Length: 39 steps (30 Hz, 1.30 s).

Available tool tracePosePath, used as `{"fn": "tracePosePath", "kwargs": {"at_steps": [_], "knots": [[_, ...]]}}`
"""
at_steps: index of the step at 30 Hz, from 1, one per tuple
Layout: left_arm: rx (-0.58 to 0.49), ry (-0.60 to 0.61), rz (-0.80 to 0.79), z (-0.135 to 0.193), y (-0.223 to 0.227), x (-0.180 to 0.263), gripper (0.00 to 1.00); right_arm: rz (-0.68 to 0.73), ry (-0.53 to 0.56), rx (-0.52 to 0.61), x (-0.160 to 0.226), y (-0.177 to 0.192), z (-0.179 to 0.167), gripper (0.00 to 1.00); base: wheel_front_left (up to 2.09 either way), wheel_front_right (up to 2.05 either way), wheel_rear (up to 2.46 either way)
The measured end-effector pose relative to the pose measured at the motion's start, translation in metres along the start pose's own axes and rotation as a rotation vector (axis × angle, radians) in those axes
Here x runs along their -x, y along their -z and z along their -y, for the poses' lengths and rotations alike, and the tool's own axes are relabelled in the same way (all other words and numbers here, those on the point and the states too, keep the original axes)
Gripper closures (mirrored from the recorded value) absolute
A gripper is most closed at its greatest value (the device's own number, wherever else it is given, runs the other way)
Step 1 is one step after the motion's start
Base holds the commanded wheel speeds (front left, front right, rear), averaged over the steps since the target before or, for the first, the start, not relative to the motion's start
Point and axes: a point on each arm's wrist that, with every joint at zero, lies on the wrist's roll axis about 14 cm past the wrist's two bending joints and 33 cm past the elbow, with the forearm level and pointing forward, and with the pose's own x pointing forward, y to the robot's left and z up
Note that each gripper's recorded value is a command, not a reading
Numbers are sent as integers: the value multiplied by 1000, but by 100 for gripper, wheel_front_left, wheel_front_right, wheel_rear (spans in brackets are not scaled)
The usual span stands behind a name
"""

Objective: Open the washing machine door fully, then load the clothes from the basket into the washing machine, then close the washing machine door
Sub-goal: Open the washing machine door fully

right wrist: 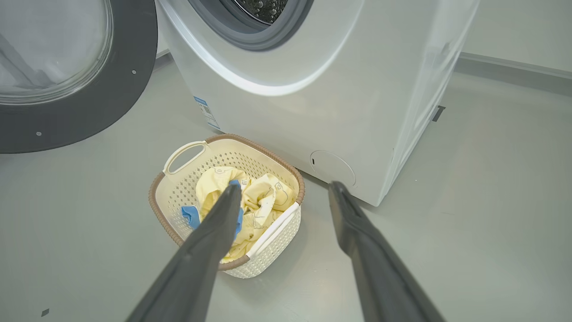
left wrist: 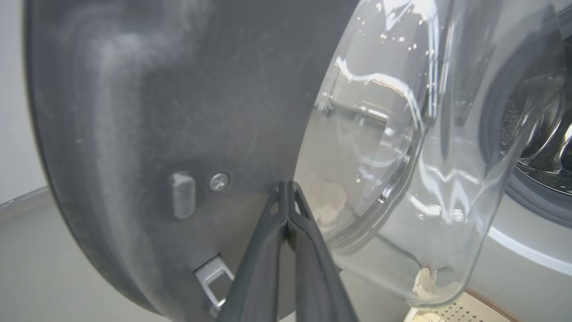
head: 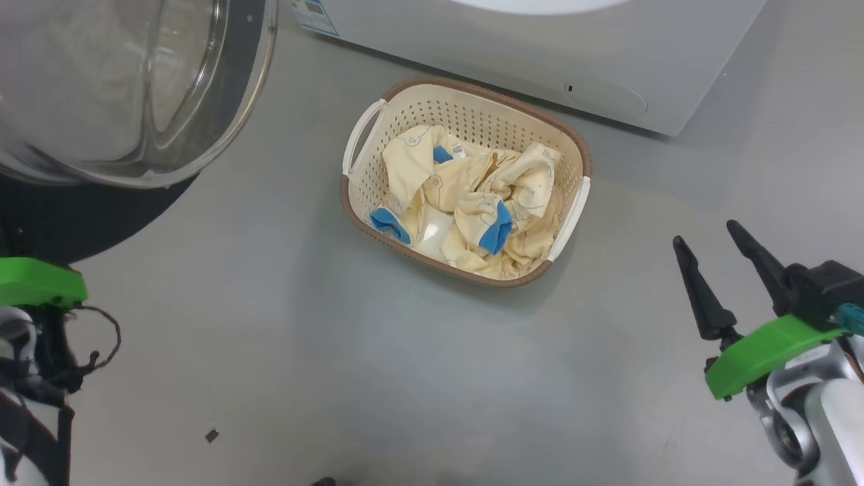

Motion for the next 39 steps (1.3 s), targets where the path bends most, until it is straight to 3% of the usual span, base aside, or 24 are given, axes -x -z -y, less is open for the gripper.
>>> {"fn": "tracePosePath", "kwargs": {"at_steps": [20,39], "knots": [[-22,-171,4,-55,-7,-40,100,-51,26,25,-16,11,34,0,0,0,0],[-16,-132,-7,-55,-9,-39,100,-44,37,35,-4,3,29,0,0,0,0]]}}
